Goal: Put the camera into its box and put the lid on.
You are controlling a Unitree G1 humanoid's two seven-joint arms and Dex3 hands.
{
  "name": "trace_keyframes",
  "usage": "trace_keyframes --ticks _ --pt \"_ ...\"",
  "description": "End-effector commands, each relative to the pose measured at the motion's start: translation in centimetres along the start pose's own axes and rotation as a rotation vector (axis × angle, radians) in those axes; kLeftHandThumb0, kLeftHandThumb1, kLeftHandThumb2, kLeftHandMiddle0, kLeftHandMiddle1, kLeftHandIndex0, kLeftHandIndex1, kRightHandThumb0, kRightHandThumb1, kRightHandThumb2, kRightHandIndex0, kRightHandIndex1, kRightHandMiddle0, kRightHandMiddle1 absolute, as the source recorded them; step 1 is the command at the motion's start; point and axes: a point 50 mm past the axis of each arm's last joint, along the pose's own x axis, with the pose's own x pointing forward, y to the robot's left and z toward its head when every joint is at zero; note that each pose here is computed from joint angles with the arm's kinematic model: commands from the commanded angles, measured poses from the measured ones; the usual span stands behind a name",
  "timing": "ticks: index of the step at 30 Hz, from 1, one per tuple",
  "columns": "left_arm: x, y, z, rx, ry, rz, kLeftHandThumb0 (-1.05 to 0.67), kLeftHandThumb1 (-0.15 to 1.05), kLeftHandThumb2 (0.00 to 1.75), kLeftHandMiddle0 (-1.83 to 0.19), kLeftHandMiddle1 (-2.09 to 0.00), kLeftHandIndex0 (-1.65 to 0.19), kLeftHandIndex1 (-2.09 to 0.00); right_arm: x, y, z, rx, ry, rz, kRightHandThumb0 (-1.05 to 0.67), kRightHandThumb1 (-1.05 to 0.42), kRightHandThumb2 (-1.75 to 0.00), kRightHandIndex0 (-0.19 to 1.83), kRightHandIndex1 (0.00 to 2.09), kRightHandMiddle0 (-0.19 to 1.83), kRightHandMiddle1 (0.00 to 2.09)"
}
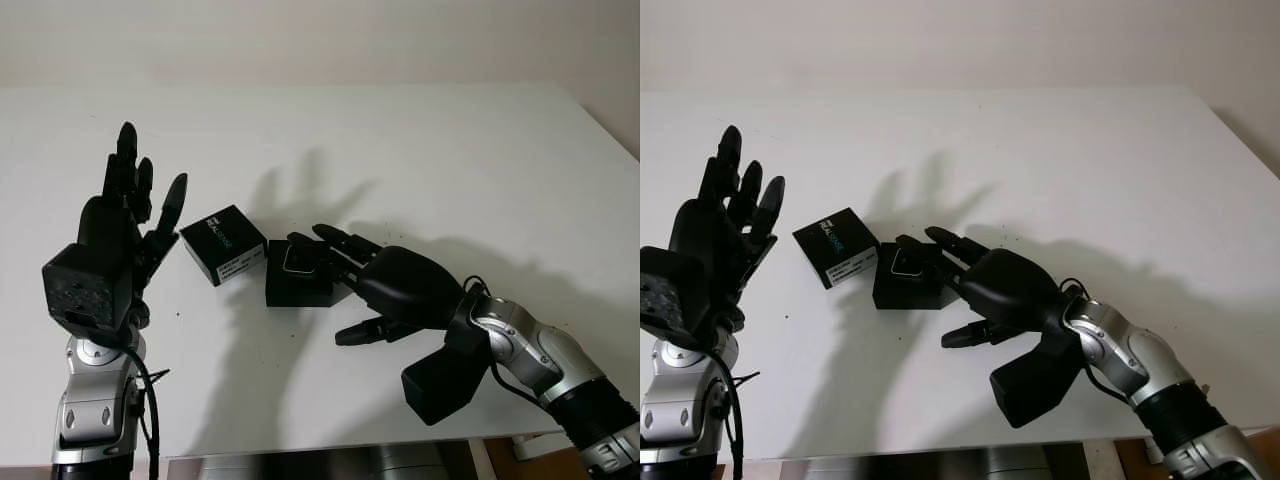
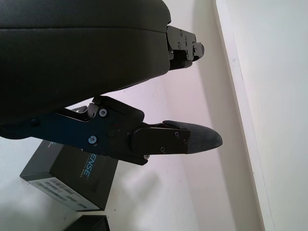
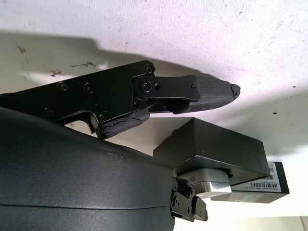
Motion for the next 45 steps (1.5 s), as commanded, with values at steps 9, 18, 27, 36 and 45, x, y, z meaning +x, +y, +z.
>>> trace_keyframes --ticks 9,18,27,36,45 --pt "-0.2 -0.1 0.4 -0.009 -0.021 0.002 -0.61 1.05 0.33 -0.07 -0.05 0.01 -0.05 1.6 1.1 0.9 0.01 -0.018 0.056 -0.77 -1.05 -0.41 -0.01 0.05 0.36 0.05" --pt "-0.3 0.0 0.5 -0.01 -0.021 0.004 -0.6 1.05 0.33 -0.07 -0.05 0.02 -0.05 3.1 1.5 1.0 -0.001 -0.019 0.059 -0.77 -1.05 -0.39 0.0 0.06 0.39 0.07" --pt "-0.3 0.0 0.5 -0.016 -0.018 0.01 -0.61 1.05 0.32 -0.07 -0.06 0.02 -0.05 3.7 1.5 0.7 -0.038 -0.018 0.067 -0.77 -1.05 -0.41 -0.01 0.05 0.39 0.06" --pt "-0.4 0.1 0.6 -0.012 -0.022 0.008 -0.61 1.05 0.32 -0.06 -0.05 0.02 -0.05 2.5 1.2 -0.2 -0.048 0.008 0.087 -0.76 -1.05 -0.39 -0.02 0.05 0.4 0.06" --pt "-0.4 0.1 0.6 -0.008 -0.022 0.015 -0.62 1.05 0.32 -0.07 -0.06 0.01 -0.06 1.1 1.6 -1.3 0.023 0.086 0.12 -0.74 -1.05 -0.36 -0.04 0.05 0.4 0.06"
